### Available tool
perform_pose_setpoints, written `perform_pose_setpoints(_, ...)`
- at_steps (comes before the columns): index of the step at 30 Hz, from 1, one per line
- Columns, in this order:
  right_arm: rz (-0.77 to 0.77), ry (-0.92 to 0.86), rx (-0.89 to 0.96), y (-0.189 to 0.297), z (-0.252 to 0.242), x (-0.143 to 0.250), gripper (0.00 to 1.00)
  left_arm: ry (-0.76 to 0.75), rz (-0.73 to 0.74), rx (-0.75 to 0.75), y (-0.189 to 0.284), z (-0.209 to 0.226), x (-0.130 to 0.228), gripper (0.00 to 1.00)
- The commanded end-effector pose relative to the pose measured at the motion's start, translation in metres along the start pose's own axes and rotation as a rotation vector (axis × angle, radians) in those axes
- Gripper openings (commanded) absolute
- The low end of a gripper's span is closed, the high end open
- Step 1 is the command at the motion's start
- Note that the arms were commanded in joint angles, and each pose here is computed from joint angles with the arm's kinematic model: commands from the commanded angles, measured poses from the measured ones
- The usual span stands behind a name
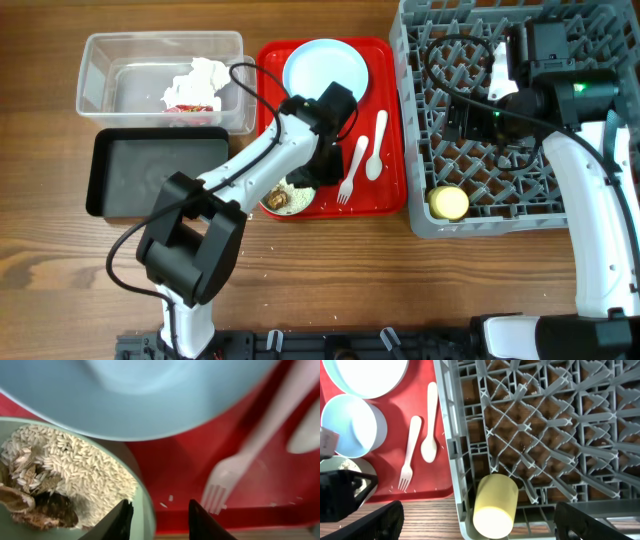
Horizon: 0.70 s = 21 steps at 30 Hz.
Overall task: Sort waste into correct bins and load items into the dishwasher rack
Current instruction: 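Grasp the rice bowl with left gripper and tip contents onto black tray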
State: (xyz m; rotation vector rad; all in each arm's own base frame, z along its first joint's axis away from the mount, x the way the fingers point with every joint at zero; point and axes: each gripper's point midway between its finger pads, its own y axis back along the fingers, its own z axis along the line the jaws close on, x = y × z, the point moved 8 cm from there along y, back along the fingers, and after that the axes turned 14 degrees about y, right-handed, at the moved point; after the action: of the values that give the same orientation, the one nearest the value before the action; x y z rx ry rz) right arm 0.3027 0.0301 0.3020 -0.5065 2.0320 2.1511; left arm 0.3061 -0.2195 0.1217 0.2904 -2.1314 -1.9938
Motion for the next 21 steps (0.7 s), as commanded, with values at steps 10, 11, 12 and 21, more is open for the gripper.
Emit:
perform_pose_setpoints(10, 0.054, 0.051, -0.09, 0.018, 0.014, 0.021, 0.9, 0.025, -0.049, 0.027, 0.014, 0.011, 0.008, 0.04)
perform_pose_setpoints(11, 0.046, 0.07, -0.094, 0.031, 0.02, 0.031, 0.9, 0.024, -0.069, 0.053, 0.028, 0.012, 0.009, 0.04)
perform_pose_setpoints(12, 0.027, 0.083, -0.09, 0.042, 0.023, 0.039, 0.9, 0.025, -0.08, 0.068, 0.039, 0.015, 0.011, 0.04)
perform_pose_setpoints(21, -0.152, 0.099, -0.055, 0.08, 0.023, 0.05, 0.97, 0.071, -0.094, 0.255, 0.122, 0.098, -0.012, 0.04)
